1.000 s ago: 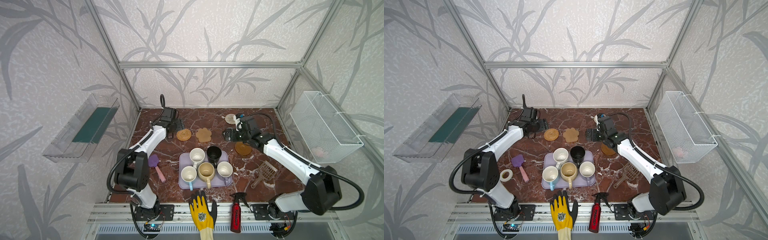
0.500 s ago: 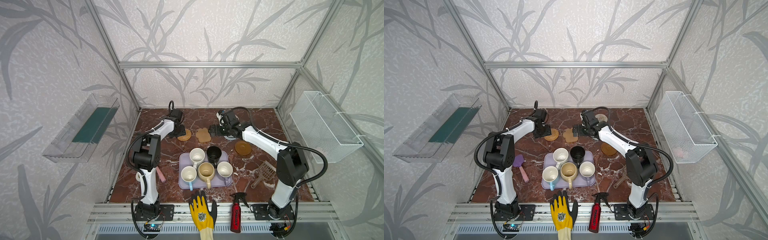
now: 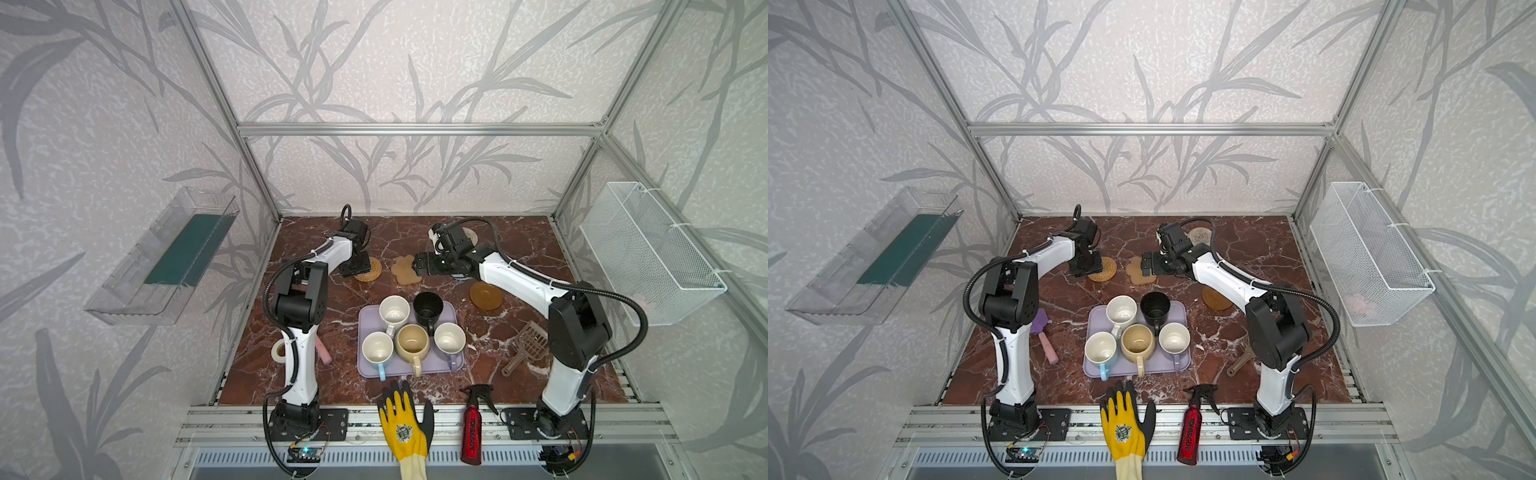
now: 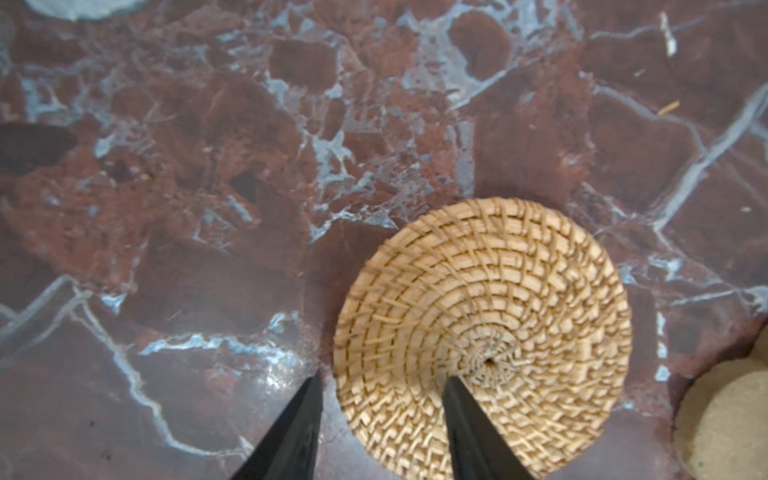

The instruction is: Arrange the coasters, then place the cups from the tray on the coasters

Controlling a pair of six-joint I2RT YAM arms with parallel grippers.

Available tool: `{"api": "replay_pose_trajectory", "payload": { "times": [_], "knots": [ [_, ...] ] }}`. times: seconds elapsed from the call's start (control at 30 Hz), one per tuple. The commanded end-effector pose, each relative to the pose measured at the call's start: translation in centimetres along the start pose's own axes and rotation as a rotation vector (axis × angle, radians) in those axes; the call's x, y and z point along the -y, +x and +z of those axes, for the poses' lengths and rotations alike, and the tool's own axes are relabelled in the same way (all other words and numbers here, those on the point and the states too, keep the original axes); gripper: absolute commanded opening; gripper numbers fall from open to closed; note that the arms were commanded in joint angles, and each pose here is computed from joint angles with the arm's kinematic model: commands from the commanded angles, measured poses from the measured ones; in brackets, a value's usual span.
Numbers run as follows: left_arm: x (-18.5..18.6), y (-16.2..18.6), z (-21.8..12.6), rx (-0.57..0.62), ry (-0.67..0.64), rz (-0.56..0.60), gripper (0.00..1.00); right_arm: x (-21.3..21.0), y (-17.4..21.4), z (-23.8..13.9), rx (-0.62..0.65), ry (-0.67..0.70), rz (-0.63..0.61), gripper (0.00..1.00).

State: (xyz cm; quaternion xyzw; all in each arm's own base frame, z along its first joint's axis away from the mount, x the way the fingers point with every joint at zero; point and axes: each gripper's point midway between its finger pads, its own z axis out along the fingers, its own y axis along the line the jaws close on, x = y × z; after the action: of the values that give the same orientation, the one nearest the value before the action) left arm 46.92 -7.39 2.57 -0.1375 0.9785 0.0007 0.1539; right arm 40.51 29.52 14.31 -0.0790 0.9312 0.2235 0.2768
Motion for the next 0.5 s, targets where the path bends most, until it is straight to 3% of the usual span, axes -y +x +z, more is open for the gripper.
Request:
{"api": "replay_pose_trajectory", "payload": {
  "times": [0.0, 0.27, 0.47],
  "knots": [
    [-1.7, 0.2, 0.4, -0.018, -0.066, -0.031, 0.48, -0.4, 0.3, -0.9, 0.016, -0.017, 0.018, 1.0],
    [-6.8, -0.2, 0.0, -0.019, -0.135, -0.136, 0.45, 0.2, 1.0, -1.7, 0.028, -0.009, 0.028, 1.0],
    [-6.5, -0.7, -0.9, -0.001, -0.117, -0.124, 0.45, -0.2, 0.8, -1.9, 0.029, -0.019, 0.026, 1.0]
  ]
}}
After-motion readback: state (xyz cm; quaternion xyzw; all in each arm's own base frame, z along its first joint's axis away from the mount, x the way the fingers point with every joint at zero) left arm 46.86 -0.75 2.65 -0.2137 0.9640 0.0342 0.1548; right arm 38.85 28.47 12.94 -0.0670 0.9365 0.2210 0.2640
